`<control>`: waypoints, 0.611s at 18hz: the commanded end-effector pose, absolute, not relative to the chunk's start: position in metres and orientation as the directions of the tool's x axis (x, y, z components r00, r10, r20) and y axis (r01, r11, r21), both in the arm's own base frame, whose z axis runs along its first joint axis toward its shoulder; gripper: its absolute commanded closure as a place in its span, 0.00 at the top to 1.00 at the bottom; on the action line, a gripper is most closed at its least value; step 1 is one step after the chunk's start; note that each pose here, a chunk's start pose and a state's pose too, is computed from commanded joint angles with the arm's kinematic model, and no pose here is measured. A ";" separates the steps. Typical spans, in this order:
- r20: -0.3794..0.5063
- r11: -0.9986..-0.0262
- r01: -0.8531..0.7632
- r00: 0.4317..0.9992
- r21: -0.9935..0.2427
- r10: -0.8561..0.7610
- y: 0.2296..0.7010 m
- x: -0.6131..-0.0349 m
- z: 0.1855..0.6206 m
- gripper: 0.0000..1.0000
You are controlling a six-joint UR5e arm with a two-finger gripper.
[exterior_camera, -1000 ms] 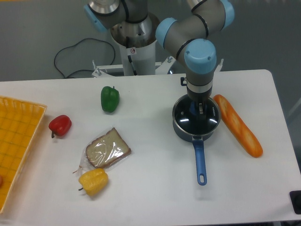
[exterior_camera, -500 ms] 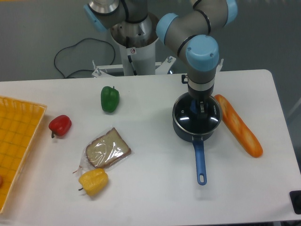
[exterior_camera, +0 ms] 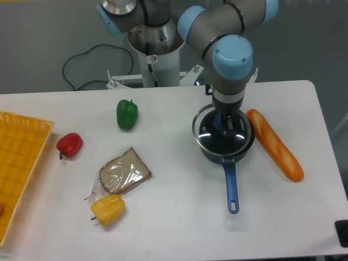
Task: Open the lid
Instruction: 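Lift the glass lid off the saucepan by its knob, then carry the held lid away from the saucepan toward the bagged bread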
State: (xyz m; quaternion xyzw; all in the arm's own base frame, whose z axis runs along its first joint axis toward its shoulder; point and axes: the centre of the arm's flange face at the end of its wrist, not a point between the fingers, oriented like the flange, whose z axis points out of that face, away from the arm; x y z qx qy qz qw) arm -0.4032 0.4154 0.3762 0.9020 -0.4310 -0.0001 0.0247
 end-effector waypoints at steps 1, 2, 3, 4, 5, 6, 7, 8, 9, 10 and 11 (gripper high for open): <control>0.013 -0.636 -0.770 0.637 0.047 -0.771 0.422 -0.399 0.379 0.36; 0.008 -0.645 -0.762 0.646 0.047 -0.763 0.427 -0.394 0.380 0.36; 0.002 -0.654 -0.755 0.654 0.047 -0.756 0.433 -0.388 0.381 0.36; -0.004 -0.662 -0.748 0.663 0.048 -0.749 0.440 -0.381 0.383 0.36; -0.013 -0.671 -0.740 0.672 0.049 -0.741 0.448 -0.375 0.386 0.36; -0.022 -0.681 -0.731 0.680 0.050 -0.732 0.457 -0.368 0.390 0.36; -0.023 -0.690 -0.723 0.689 0.049 -0.724 0.464 -0.361 0.389 0.36; -0.028 -0.698 -0.714 0.698 0.047 -0.716 0.469 -0.355 0.390 0.36; -0.032 -0.704 -0.709 0.703 0.046 -0.710 0.473 -0.351 0.392 0.36; -0.039 -0.705 -0.708 0.704 0.037 -0.709 0.477 -0.346 0.395 0.36; -0.041 -0.707 -0.707 0.705 0.026 -0.708 0.479 -0.343 0.396 0.36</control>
